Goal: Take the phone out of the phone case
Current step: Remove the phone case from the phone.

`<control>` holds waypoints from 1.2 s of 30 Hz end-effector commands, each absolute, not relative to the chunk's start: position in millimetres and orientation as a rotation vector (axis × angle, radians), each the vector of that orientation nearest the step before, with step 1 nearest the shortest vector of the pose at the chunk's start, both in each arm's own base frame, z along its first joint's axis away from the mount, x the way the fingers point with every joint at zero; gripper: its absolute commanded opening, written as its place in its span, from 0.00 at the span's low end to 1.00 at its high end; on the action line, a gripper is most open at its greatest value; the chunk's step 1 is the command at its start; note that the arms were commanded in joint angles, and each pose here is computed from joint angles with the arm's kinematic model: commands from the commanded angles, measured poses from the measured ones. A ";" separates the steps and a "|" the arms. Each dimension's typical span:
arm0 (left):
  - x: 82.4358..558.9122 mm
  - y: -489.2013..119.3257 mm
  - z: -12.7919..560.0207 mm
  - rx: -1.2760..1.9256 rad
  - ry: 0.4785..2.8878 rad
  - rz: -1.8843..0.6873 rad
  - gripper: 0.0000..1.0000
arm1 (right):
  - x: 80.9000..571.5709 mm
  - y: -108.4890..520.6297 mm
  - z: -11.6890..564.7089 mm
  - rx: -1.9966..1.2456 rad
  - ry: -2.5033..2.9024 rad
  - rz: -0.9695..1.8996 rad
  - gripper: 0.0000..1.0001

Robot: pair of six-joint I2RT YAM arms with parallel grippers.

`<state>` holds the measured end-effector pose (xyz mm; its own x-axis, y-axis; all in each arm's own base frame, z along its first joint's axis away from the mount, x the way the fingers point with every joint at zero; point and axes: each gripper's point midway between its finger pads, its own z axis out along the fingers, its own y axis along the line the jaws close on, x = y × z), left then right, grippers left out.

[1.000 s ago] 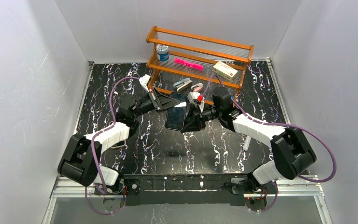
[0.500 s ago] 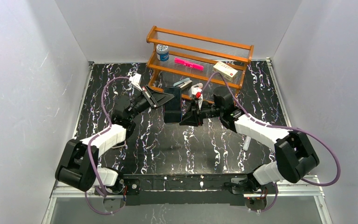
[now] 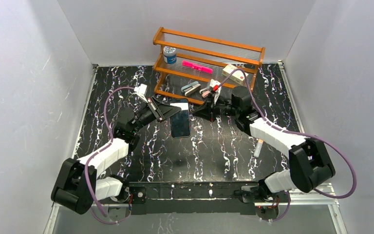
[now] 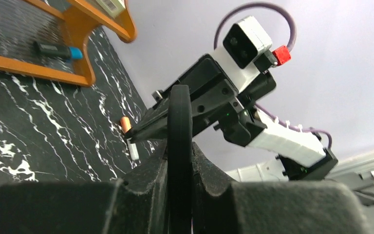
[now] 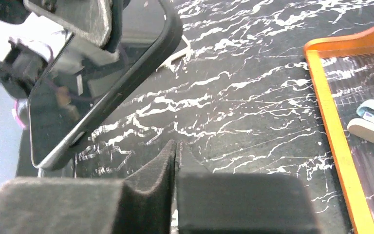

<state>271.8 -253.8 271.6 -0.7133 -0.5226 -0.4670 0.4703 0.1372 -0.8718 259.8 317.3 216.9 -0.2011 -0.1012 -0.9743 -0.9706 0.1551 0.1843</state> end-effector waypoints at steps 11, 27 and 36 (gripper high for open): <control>317.5 -204.1 295.8 -0.441 1.465 -1.443 0.00 | 230.0 306.0 257.1 -0.395 1.492 1.397 0.64; 308.9 -187.2 314.7 -0.622 1.293 -1.417 0.00 | 205.7 371.1 277.4 -0.262 1.376 1.595 0.73; 300.0 -187.9 323.2 -0.629 1.219 -1.483 0.00 | 205.3 374.3 290.6 -0.262 1.321 1.623 0.68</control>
<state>307.8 -197.8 282.9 -0.3540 -0.8955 -0.2696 0.2859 0.1709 -0.9429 201.5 374.4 246.4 -0.5560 0.4475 -0.7005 -0.7277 0.1452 0.6704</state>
